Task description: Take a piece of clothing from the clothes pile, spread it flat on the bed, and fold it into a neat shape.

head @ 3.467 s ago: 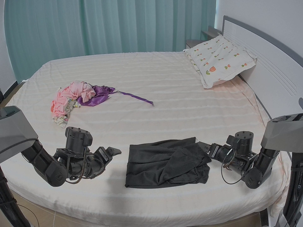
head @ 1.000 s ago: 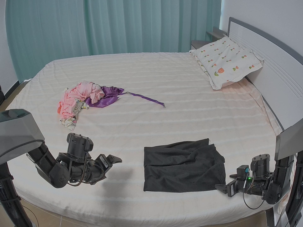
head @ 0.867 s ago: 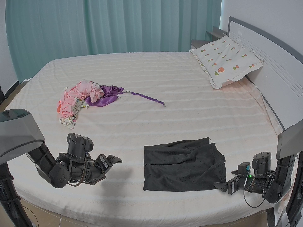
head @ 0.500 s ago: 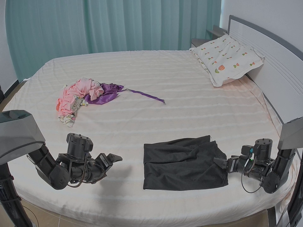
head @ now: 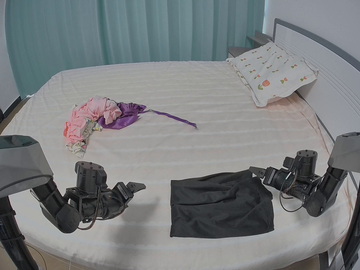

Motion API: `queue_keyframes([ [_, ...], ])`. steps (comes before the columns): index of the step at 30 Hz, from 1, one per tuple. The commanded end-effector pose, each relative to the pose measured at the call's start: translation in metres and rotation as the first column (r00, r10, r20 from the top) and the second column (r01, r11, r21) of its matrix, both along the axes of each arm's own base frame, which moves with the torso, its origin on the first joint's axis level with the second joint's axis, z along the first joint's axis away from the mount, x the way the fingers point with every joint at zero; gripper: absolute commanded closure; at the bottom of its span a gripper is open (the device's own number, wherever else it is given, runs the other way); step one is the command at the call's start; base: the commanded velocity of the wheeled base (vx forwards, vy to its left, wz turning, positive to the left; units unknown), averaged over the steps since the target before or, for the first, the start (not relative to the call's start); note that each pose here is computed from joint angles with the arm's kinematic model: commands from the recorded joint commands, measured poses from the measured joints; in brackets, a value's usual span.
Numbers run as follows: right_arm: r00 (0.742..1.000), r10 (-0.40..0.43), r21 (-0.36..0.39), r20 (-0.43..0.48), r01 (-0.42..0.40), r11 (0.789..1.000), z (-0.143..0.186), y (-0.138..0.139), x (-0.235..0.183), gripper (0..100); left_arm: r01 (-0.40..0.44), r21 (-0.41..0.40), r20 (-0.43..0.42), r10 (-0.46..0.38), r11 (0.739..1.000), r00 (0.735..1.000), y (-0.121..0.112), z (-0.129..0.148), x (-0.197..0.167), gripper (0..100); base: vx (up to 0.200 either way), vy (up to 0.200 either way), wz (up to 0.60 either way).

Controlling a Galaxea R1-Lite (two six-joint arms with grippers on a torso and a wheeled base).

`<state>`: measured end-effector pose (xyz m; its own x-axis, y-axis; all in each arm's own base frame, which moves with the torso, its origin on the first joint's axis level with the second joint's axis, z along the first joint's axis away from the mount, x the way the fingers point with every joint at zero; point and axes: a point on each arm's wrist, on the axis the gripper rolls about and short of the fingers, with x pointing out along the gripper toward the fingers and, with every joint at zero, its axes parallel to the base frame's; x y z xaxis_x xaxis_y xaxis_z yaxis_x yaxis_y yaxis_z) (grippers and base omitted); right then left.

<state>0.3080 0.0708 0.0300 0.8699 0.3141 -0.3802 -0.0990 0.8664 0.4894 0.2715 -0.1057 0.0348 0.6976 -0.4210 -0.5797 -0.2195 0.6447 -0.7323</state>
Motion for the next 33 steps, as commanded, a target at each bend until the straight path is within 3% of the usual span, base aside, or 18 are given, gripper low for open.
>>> queue_keyframes([
  [1,0.999,0.008,-0.008,-0.042,-0.008,1.000,-0.014,0.003,0.002,0,0.007,0.000,-0.002,-0.007,1.000,1.000,-0.001,0.000,-0.003,0,0.000,0.000,0.00],
  [10,0.994,0.028,-0.011,-0.102,-0.030,0.999,-0.032,0.004,0.004,0,0.009,0.004,-0.009,-0.009,1.000,1.000,-0.001,-0.003,-0.003,0,0.000,0.000,0.00],
  [11,0.994,0.028,-0.011,-0.102,-0.030,0.999,-0.034,0.004,0.006,100,0.008,0.003,-0.010,-0.008,1.000,1.000,-0.001,-0.003,-0.003,0,0.000,0.000,0.00],
  [33,0.999,-0.013,0.023,-0.030,0.014,1.000,-0.024,0.000,0.023,100,0.001,-0.001,-0.010,-0.001,1.000,1.000,-0.001,-0.005,0.002,0,0.000,0.000,0.00],
])
